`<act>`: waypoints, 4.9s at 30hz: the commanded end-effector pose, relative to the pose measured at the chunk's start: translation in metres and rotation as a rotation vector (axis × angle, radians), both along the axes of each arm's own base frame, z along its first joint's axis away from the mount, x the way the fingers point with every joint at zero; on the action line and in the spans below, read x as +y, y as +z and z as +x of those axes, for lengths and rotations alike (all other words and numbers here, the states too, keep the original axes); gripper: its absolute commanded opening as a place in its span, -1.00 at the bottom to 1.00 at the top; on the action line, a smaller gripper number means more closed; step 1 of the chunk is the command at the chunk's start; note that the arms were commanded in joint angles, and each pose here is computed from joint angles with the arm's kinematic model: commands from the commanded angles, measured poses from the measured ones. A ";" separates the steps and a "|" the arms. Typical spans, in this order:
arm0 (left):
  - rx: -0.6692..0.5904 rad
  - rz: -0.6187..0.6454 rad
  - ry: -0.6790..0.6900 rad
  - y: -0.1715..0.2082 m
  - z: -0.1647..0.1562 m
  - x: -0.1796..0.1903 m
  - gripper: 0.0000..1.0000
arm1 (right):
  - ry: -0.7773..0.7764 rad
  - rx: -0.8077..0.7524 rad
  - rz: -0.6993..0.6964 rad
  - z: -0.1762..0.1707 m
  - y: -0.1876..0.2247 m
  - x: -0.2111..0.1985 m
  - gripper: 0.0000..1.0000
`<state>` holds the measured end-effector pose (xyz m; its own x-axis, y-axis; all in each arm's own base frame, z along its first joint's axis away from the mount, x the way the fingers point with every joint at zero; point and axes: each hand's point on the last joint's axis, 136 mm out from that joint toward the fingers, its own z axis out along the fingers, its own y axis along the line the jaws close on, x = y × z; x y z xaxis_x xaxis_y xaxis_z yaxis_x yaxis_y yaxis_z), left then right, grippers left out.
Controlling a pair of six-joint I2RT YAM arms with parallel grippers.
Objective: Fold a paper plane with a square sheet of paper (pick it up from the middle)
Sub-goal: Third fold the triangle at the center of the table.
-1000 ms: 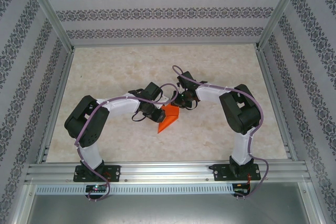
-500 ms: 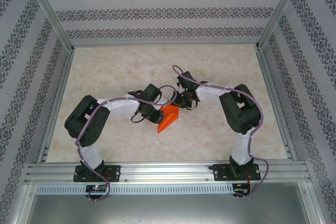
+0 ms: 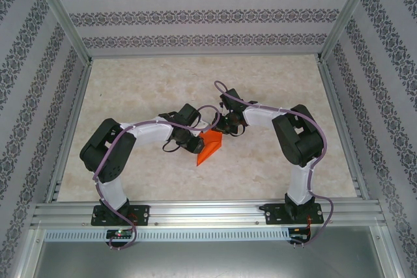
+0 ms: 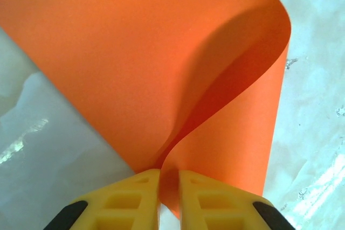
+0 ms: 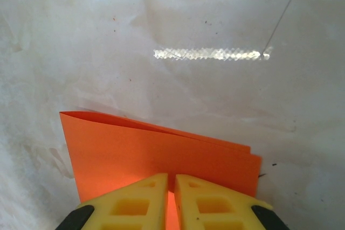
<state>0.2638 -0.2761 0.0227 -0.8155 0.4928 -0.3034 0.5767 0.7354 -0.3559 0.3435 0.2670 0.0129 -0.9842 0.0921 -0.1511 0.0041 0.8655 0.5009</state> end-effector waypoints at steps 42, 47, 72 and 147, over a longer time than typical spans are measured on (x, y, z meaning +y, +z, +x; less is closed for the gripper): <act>-0.027 -0.005 0.002 -0.002 0.010 -0.002 -0.64 | -0.026 0.047 -0.055 -0.010 -0.019 -0.015 -0.72; 0.004 0.032 0.004 -0.016 0.005 0.004 -0.64 | -0.033 0.018 -0.008 -0.004 -0.002 -0.008 -0.70; 0.029 0.048 0.001 -0.025 0.000 0.007 -0.65 | -0.133 -0.108 0.327 -0.074 0.060 0.027 -0.92; 0.046 0.092 0.001 -0.033 0.000 0.012 -0.64 | -0.178 -0.073 0.195 -0.061 0.024 -0.002 -0.86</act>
<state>0.2733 -0.2801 0.0164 -0.8157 0.4897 -0.3080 0.5759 0.7370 -0.3538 0.2743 0.2636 0.0302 -0.9380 0.3065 -0.1619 0.1332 0.7500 0.6479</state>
